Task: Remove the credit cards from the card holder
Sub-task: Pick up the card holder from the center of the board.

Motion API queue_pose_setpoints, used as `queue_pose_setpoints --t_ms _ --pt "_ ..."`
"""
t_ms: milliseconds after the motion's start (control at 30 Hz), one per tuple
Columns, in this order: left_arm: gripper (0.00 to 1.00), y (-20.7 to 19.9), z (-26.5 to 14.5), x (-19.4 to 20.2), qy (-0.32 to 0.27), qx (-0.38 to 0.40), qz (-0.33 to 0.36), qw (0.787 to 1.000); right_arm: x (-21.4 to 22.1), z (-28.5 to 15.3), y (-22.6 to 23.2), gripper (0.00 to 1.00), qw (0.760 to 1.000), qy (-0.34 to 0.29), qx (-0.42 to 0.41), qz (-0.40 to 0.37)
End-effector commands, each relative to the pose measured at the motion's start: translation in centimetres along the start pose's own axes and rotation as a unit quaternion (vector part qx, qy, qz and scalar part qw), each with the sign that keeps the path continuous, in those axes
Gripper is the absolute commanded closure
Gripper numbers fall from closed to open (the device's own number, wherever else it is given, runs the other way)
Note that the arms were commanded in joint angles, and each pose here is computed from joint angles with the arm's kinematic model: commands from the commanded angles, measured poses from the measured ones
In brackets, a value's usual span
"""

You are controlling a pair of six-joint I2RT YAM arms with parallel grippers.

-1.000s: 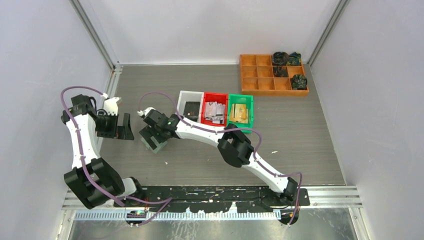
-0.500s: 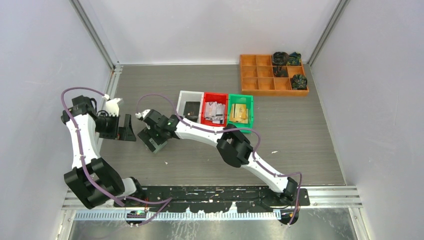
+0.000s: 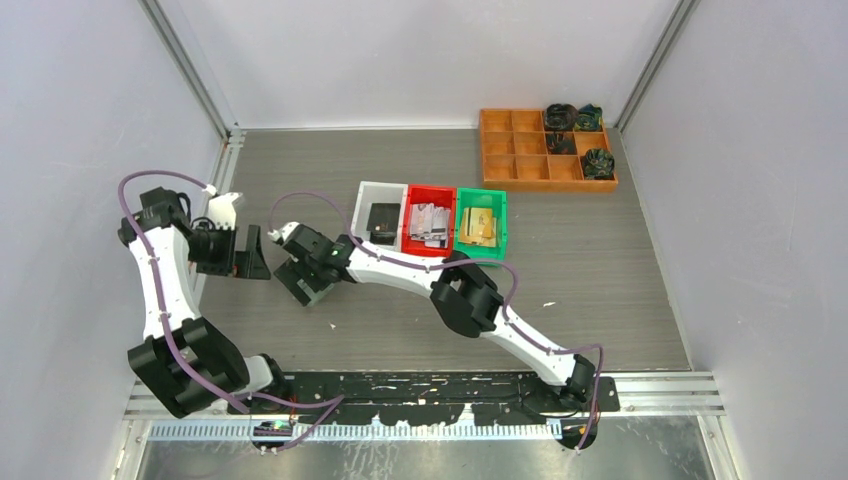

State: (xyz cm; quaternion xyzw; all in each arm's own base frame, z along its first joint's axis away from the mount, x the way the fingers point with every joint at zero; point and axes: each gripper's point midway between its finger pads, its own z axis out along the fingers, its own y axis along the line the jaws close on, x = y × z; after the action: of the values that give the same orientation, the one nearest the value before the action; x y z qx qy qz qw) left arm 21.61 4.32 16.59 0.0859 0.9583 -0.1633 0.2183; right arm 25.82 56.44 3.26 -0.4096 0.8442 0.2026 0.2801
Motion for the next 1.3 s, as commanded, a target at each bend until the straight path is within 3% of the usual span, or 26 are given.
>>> queue_pose_setpoints --t_ms 0,133,300,400,633,900,1267 --pt "0.00 -0.4 -1.2 -1.1 -0.023 -0.002 0.006 1.000 0.6 0.2 -0.1 0.01 0.998 -0.002 0.044 -0.033" --pt "0.00 0.1 -0.7 -0.9 -0.018 -0.007 -0.001 1.000 1.6 0.0 1.5 0.07 0.996 -0.004 0.064 -0.055" --pt "0.00 0.1 -0.3 -1.4 -0.017 0.005 -0.029 0.999 1.5 -0.7 2.8 0.29 0.996 -0.023 0.070 -0.041" --pt "0.00 -0.3 -0.2 -1.8 -0.024 0.019 -0.047 0.998 0.9 -1.7 2.7 0.36 0.996 -0.039 0.074 -0.029" --pt "0.00 -1.5 0.1 -2.4 -0.038 0.053 -0.058 0.996 -2.7 -6.8 1.4 0.39 0.990 -0.121 0.059 0.037" --pt "0.00 -3.6 0.3 -3.9 -0.049 0.118 -0.121 0.984 -4.9 -11.1 0.0 0.46 0.973 -0.198 0.016 0.117" --pt "0.04 -7.5 0.3 -6.0 -0.043 0.201 -0.149 0.967 -8.3 -16.8 0.2 0.46 0.951 -0.268 -0.019 0.151"
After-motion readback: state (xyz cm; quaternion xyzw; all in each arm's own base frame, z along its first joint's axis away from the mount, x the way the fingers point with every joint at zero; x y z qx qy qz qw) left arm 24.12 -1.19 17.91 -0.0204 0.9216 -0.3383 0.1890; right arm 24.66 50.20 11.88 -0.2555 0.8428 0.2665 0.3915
